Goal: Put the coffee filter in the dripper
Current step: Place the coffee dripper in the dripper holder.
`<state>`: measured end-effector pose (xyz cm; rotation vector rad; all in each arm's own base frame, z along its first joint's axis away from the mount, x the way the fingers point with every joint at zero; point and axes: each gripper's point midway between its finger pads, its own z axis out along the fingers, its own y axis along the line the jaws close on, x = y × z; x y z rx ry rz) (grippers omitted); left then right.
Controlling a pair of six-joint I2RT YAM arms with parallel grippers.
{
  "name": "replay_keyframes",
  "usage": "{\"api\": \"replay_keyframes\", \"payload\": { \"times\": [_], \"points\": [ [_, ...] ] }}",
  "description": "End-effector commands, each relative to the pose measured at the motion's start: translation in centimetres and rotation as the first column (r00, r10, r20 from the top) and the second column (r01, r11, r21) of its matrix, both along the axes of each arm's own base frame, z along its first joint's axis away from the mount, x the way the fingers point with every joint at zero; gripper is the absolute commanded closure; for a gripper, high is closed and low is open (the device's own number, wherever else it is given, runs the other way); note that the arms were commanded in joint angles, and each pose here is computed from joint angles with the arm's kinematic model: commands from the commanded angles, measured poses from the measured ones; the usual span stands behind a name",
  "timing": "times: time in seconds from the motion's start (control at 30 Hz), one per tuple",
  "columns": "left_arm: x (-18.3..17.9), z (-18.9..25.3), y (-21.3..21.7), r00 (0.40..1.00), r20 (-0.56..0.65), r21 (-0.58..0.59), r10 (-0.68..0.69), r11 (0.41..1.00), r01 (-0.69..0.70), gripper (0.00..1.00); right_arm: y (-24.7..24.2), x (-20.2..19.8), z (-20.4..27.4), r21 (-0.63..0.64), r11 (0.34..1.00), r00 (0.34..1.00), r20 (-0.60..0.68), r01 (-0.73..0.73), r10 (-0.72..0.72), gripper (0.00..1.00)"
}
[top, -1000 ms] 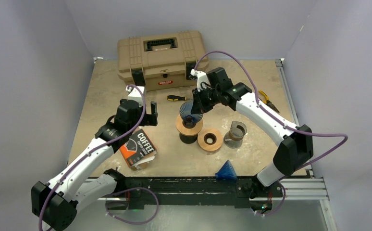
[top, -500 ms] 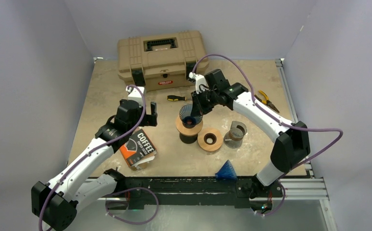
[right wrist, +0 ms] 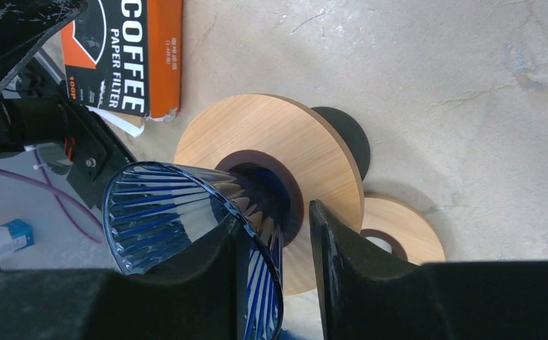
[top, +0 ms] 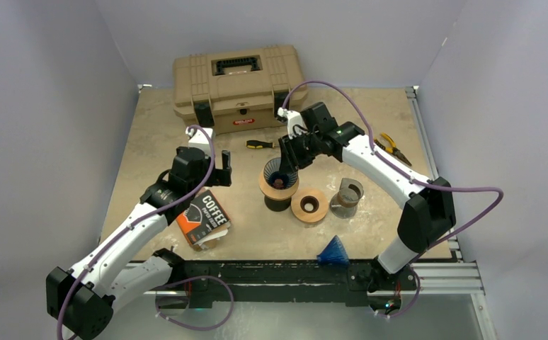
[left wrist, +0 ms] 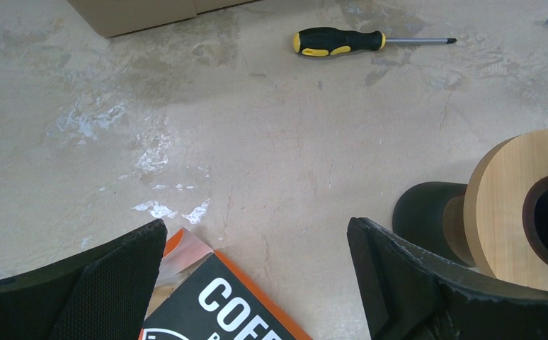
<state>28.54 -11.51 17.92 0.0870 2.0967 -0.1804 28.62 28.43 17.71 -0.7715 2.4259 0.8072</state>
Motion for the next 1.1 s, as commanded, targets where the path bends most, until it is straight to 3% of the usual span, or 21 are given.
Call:
{"api": "replay_keyframes", "payload": {
  "times": [0.0, 0.47, 1.07],
  "points": [
    [0.5, 1.9, -0.1, 0.999, 0.051, -0.019, 0.004, 1.000, -0.003, 0.01, 0.3, 0.5, 2.0, 0.028, 1.000, 0.999, 0.052, -0.014, 0.012, 0.59],
    [0.4, 1.9, -0.1, 0.999, 0.049, -0.025, 0.001, 1.000, 0.000, 0.01, 0.9, 1.4, 5.0, 0.093, 0.995, 0.993, 0.107, 0.032, -0.042, 0.56],
    [0.3, 1.9, -0.4, 0.999, 0.048, -0.038, -0.010, 0.999, 0.011, 0.00, 1.2, 4.2, 4.1, 0.070, 0.993, 0.984, 0.145, 0.097, -0.106, 0.57]
  ]
}}
